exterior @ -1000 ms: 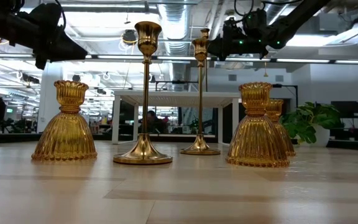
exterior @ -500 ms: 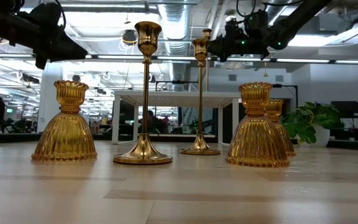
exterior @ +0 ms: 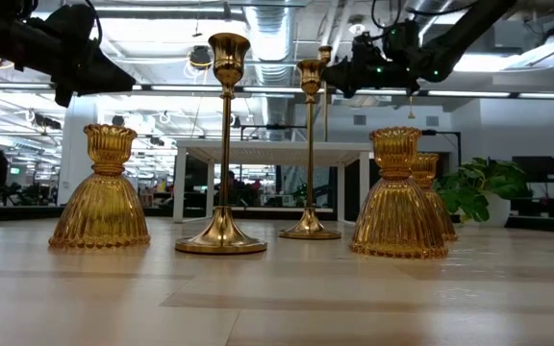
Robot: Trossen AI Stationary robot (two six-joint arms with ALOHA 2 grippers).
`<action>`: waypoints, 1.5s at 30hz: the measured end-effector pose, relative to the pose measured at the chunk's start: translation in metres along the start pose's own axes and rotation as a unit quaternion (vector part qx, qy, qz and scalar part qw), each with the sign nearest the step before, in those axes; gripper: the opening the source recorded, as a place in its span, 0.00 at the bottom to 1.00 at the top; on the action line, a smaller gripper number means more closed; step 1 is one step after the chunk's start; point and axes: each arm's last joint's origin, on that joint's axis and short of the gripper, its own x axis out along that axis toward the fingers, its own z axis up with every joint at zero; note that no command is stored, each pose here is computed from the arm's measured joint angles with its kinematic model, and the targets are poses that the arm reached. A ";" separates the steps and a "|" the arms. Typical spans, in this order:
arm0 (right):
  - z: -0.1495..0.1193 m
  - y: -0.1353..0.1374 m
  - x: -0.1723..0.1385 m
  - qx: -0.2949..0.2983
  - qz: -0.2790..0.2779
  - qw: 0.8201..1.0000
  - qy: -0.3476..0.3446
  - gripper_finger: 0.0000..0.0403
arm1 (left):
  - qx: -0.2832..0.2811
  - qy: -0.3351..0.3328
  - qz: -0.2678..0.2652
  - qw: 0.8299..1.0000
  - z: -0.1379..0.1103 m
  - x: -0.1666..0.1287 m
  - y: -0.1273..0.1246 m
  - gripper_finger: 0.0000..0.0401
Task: Pick & Place candle stick holders
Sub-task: Put the large gold candle holder on the shelf, then put the medium gold candle holder on the shelf
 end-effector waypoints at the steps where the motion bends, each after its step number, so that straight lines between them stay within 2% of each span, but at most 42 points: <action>1: -0.001 0.000 0.000 0.001 0.000 1.000 -0.001 0.07 | 0.000 0.000 0.000 1.000 0.000 0.000 0.000 0.19; 7: 0.000 0.001 -0.001 -0.005 -0.001 1.000 -0.006 0.08 | -0.002 -0.002 0.000 1.000 0.000 0.000 0.000 0.19; 11: -0.002 0.000 0.000 0.001 -0.005 1.000 -0.002 0.13 | -0.002 -0.002 0.000 1.000 0.000 0.000 0.000 0.19; 21: -0.002 0.000 0.000 0.008 -0.006 1.000 -0.001 0.48 | -0.001 -0.003 -0.001 1.000 0.001 0.000 0.000 0.19; 24: -0.002 0.000 0.000 0.009 -0.006 1.000 0.001 0.54 | -0.002 -0.003 -0.001 1.000 0.001 0.000 0.000 0.19; 29: 0.002 -0.003 -0.009 0.016 -0.016 1.000 0.011 0.55 | -0.001 -0.003 -0.001 1.000 0.001 0.000 0.000 0.19; 37: 0.029 0.001 -0.041 0.027 -0.058 0.997 0.051 0.55 | 0.003 -0.004 0.000 1.000 0.001 0.000 0.000 0.19; 41: 0.052 0.022 -0.073 0.022 -0.115 0.986 0.120 0.57 | 0.002 -0.004 0.001 1.000 0.001 0.000 0.000 0.19; 45: 0.078 0.061 -0.104 -0.020 -0.192 0.960 0.201 0.58 | 0.001 -0.007 0.000 1.000 0.001 0.000 0.000 0.19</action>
